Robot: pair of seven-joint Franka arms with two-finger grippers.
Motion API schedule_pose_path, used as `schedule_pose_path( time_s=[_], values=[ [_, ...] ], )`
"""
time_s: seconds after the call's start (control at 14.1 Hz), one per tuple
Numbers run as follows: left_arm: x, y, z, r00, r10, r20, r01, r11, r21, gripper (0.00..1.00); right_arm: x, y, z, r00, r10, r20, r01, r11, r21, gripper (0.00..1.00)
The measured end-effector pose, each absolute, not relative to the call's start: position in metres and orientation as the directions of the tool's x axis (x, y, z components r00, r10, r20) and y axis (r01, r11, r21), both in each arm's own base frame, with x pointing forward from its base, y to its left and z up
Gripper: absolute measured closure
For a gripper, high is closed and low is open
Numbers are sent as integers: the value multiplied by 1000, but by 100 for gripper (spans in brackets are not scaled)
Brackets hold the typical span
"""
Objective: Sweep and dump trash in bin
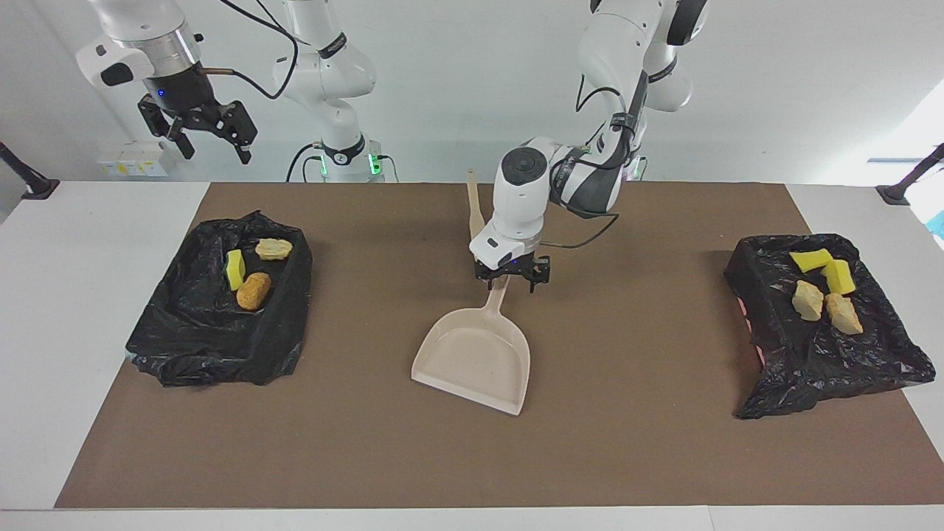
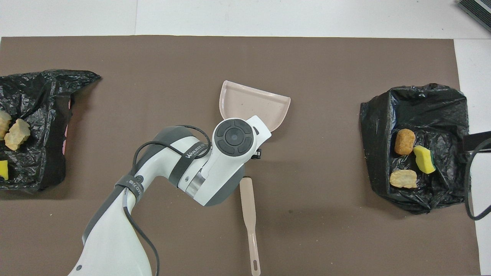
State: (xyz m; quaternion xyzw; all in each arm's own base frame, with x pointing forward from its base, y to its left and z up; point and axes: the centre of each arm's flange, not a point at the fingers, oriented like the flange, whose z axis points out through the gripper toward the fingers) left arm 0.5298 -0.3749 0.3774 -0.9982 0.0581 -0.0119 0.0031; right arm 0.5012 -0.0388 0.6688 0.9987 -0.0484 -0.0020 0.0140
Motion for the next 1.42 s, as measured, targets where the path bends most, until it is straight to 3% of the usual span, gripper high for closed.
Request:
schedule_pose_path(
  time_s=[0.85, 1.42],
  values=[
    [612, -170, 472, 983, -180, 40, -180, -983, -23, 0, 501, -38, 669, 1000, 9, -7, 9, -999, 52, 0],
    [617, -31, 518, 986, -167, 10, -166, -986, -28, 0, 501, -37, 668, 1000, 12, -8, 12, -999, 53, 0]
  ],
)
